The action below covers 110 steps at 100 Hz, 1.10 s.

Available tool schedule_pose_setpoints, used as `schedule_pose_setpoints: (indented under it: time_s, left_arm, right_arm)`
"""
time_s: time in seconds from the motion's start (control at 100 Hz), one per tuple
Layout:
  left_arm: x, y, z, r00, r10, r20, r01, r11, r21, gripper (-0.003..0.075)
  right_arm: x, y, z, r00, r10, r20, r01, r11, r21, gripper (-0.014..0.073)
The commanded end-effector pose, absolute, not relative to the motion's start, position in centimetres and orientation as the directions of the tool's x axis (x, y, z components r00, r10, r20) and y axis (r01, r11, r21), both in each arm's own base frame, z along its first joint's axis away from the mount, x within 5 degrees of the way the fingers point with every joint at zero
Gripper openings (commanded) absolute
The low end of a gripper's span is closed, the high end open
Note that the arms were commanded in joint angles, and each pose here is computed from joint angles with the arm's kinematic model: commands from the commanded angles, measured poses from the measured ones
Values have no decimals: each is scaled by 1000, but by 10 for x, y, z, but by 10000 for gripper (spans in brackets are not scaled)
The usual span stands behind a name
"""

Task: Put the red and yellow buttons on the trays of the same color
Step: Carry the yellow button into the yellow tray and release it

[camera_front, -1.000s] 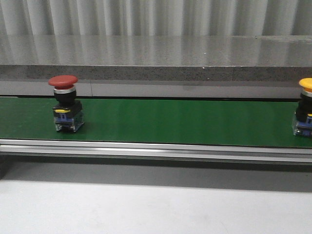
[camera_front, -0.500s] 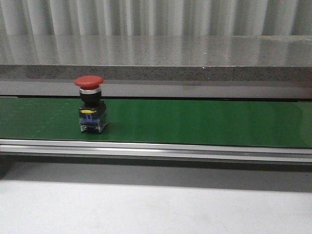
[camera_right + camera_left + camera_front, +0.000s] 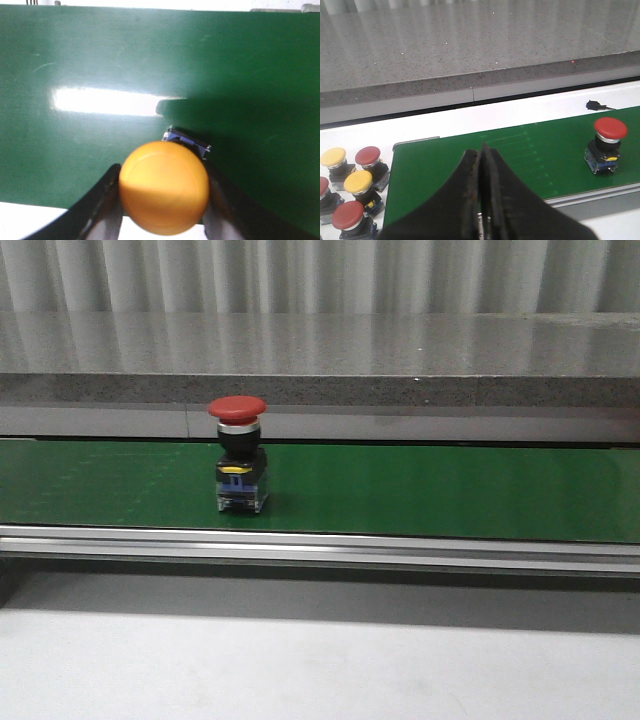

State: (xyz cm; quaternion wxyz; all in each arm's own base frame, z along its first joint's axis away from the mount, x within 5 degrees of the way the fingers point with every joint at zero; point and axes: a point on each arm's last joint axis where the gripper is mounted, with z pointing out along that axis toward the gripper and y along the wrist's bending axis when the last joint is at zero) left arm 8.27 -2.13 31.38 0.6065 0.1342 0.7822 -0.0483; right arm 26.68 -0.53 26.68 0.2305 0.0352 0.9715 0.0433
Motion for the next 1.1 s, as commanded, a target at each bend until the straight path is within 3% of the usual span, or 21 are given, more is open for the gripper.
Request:
schedule_pose_setpoints:
  time_s: [0.0,0.14,0.24,0.48,0.65,1.09]
  left_arm:
    - [84,-22,328,-149,116,-982,259,963,75,-20]
    - [84,-22,328,-149,116,-982,259,963,75,-20]
    - [84,-22,328,-149,116,-982,259,963,75,-20]
    - [84,-22,327,-151,116,-982,259,963,74,-20]
    - [84,-22,327,-151,116,-982,259,963,74,-20]
    - [84,-22,327,-151,116,-982,259,963,74,-20]
  right_arm:
    - [267,-8,291,-828,78,-556,37,996,86,257]
    - [255,-21,311,-768,114,-631,83,993,79,257]
    - [243,-45,324,-708,213,-673,200,975,97,257]
    - [217,-111,330,-572,437,-694,497,858,130,257]
    - [208,-137,332,-491,479,-727,587,799,131,257]
    - [239,-165,274,-553,598,-579,647,747,153,257]
